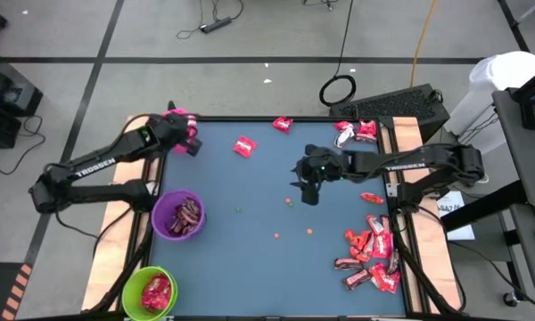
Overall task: Organize candy in baskets
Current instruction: Put the orange chocolate into the pink bucket, then put the white chocolate into the violet bucket
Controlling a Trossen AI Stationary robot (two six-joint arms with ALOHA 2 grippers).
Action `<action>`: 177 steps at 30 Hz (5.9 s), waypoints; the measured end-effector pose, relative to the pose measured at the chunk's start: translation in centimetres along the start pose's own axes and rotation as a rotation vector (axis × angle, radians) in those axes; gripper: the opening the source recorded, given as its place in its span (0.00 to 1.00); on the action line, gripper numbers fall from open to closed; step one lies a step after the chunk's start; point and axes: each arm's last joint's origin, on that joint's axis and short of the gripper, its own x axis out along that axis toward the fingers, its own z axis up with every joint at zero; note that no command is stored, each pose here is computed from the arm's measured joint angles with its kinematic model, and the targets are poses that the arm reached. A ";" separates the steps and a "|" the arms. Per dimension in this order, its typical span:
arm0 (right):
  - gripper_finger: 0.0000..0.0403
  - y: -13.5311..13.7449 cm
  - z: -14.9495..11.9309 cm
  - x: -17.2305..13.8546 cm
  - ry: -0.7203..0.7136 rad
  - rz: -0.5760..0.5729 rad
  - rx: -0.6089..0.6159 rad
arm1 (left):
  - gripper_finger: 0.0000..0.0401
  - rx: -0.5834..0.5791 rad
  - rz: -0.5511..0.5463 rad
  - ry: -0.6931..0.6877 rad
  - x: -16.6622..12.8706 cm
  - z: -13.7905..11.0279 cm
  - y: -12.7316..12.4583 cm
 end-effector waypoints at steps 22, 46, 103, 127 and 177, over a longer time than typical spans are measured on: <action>0.49 0.1 -0.5 0.9 0.040 0.002 0.024 | 0.38 -0.002 0.102 0.222 4.2 0.3 2.6; 0.49 0.1 -0.5 0.9 0.040 0.002 0.047 | 0.42 -0.016 -0.033 0.509 9.6 0.3 3.0; 0.70 -14.0 -8.2 -4.9 0.408 -0.703 0.937 | 0.42 0.019 -0.820 -0.659 -0.9 -3.8 -9.1; 0.53 -16.6 -12.5 -1.5 0.319 -0.812 1.113 | 0.42 0.034 -0.846 -0.639 -0.9 -4.0 -9.2; 0.11 -0.4 2.1 2.9 -0.593 -0.125 0.009 | 0.42 0.054 -1.071 -0.704 -1.1 -3.5 -10.7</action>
